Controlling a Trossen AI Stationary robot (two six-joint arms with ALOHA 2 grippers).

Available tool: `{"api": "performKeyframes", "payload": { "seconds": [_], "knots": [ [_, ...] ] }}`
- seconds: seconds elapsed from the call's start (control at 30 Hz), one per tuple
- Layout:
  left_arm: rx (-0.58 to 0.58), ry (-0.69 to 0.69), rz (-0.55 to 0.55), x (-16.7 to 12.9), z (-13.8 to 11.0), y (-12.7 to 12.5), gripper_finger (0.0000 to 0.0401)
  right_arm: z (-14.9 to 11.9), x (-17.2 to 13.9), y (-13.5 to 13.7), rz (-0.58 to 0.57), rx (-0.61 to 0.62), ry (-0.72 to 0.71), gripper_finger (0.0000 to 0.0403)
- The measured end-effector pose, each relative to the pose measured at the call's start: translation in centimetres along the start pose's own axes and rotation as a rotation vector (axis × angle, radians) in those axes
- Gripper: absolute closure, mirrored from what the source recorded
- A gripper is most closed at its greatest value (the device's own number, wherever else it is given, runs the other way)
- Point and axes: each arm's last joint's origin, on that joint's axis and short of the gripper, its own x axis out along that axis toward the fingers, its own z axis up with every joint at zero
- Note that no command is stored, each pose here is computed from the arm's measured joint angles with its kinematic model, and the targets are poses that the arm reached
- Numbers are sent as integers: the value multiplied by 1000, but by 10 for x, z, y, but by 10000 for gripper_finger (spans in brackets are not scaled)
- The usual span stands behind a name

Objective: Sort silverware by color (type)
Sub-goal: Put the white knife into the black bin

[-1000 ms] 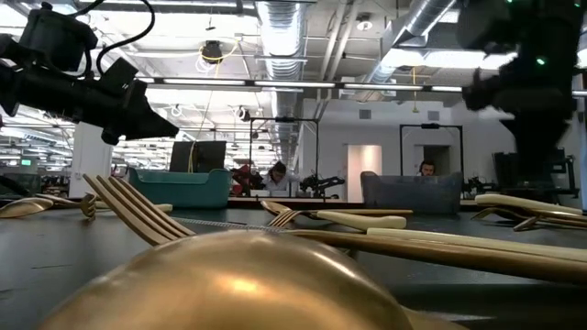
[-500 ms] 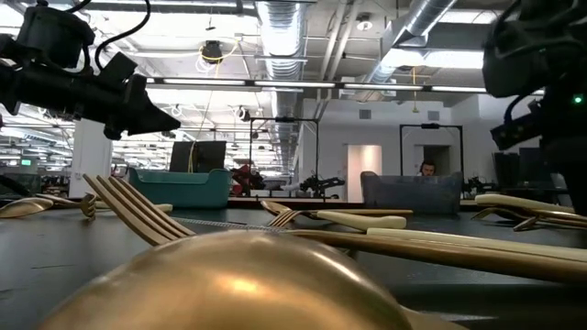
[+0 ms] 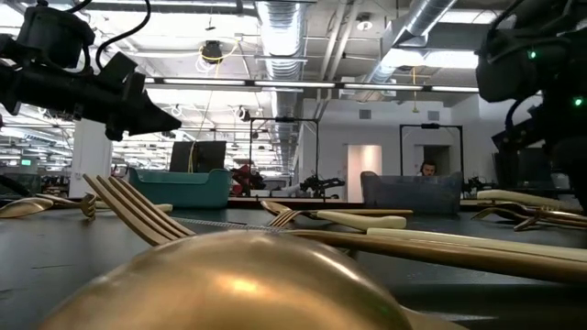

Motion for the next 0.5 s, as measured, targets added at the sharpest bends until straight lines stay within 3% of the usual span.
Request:
{"api": "performKeyframes", "payload": {
  "seconds": [0.2,0.5],
  "knots": [
    [-2,3,-14,0,0,0,351,4,-26,1,-44,-45,-7,310],
    [-3,2,-11,0,0,0,351,41,-69,-8,-130,-131,-250,312]
  ]
}}
